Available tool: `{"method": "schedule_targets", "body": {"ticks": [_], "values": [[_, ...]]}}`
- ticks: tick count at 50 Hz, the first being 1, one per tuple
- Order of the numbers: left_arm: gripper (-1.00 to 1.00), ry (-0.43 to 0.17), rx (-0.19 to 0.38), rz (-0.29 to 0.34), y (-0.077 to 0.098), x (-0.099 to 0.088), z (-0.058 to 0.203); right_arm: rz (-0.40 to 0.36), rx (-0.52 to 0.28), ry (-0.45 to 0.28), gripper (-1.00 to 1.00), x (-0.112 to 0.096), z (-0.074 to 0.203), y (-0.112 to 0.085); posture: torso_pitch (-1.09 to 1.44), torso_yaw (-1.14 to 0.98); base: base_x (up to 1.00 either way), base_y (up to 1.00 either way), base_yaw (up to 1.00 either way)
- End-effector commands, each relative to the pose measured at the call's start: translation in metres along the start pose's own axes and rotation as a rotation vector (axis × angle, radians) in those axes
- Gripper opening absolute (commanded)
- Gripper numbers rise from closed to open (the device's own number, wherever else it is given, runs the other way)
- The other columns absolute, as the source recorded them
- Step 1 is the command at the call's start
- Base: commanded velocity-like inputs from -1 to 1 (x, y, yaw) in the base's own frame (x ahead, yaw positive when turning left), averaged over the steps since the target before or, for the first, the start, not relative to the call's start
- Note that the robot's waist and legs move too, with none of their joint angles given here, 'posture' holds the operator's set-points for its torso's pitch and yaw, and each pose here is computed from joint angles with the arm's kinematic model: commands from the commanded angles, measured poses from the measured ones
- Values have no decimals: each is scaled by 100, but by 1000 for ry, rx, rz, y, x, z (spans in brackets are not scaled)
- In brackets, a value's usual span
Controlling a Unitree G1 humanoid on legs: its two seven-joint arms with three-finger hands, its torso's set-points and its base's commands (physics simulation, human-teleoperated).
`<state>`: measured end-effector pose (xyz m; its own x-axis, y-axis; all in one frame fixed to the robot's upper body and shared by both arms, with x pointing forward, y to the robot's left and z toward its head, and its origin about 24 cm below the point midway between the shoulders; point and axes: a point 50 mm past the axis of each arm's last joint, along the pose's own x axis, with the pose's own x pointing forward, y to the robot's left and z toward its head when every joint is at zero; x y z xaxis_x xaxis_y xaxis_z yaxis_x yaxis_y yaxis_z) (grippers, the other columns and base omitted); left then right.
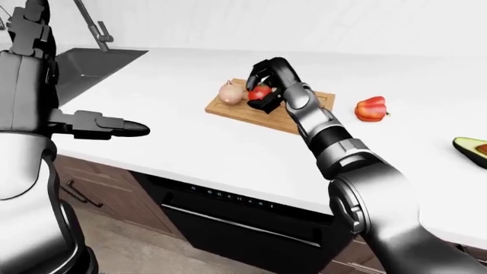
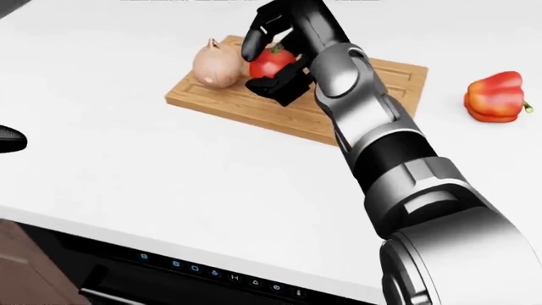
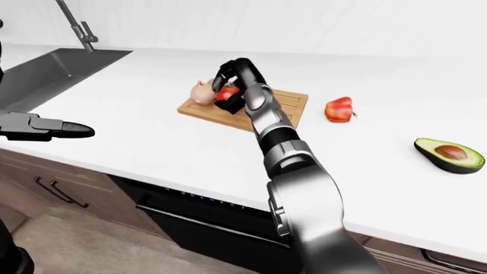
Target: Place the avocado, onion, tomato and bell pepper on the cutting board.
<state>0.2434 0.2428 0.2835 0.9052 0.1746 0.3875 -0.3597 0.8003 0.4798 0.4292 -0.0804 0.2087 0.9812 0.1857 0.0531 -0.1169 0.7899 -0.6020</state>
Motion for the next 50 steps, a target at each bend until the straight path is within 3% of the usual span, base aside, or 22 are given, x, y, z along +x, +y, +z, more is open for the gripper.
{"method": "schedule_targets", "body": {"ticks": [1,8,15,20,21,27,30,36,44,50], "values": [[100,-57,21,44,8,-1,11,-66,-8,-102,-45,2,28,-16,0,30,0,0,0],[100,-57,23,45,8,-1,11,-66,1,-107,4,2,28,-16,0,30,0,0,0],[100,-57,24,44,8,-2,10,-71,5,-110,6,2,29,-18,0,30,0,0,0],[100,-56,26,45,9,-3,10,-66,8,-110,23,2,29,-16,0,30,0,0,0],[100,-56,28,44,9,-3,10,-66,7,-109,38,2,28,-16,0,30,0,0,0],[100,-56,28,46,9,-3,10,-63,8,-107,70,2,27,-15,0,30,0,0,0],[100,-56,28,46,9,-3,10,-63,11,-106,100,2,27,-16,0,30,0,0,0],[100,-54,26,46,8,-1,10,-73,15,-114,100,3,32,-22,0,30,0,0,0],[100,-53,-51,69,9,4,12,-93,22,-130,100,2,38,-34,0,30,0,0,0],[100,-62,-18,56,7,6,13,-147,14,-109,100,1,35,-56,0,30,0,0,0]]}}
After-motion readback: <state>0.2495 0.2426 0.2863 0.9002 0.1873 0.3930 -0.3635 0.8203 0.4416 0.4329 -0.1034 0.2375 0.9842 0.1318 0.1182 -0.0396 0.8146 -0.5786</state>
